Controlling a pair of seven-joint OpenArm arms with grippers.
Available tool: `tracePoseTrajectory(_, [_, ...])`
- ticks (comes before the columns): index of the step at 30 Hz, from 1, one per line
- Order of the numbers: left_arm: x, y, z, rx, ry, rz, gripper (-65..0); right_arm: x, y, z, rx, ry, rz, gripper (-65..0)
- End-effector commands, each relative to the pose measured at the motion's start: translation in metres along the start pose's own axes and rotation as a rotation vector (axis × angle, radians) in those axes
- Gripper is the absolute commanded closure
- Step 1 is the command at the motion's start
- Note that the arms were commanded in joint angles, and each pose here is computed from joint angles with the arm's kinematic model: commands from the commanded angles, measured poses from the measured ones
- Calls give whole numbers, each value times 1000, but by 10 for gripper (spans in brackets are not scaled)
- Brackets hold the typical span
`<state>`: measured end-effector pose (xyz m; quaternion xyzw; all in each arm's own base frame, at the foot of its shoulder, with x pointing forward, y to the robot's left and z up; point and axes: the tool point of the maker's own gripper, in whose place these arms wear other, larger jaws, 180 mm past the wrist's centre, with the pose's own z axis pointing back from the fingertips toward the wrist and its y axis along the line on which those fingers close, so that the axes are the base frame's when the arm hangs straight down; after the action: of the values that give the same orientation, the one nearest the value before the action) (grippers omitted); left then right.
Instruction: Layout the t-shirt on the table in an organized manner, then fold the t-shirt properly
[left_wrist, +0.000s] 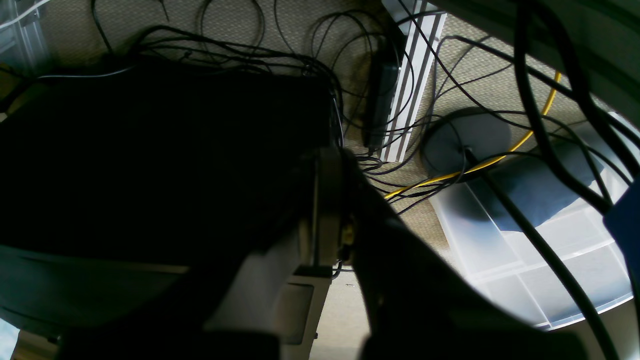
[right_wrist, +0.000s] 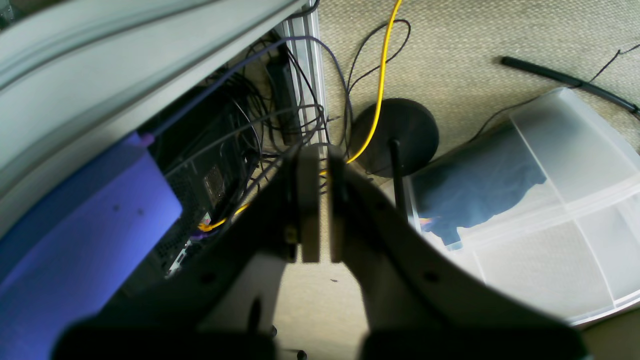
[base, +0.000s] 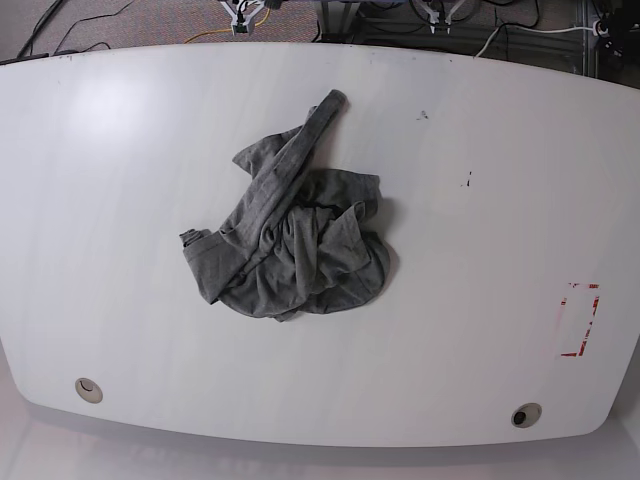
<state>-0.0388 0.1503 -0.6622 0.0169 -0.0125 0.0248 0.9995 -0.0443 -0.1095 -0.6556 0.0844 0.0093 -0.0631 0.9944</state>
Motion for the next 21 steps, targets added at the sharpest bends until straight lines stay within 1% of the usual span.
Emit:
tracePoseTrajectory(1, [0, 0, 0, 3, -6, 3, -3, -4, -2, 1, 0, 5, -1, -9])
tracePoseTrajectory(11, [-3, -2, 0, -2, 3, -4, -5, 2, -3, 1, 0, -8, 1, -33])
tracePoseTrajectory(21, [-5, 4, 1, 10, -1, -4, -4, 3, -4, 2, -3, -17, 5, -43])
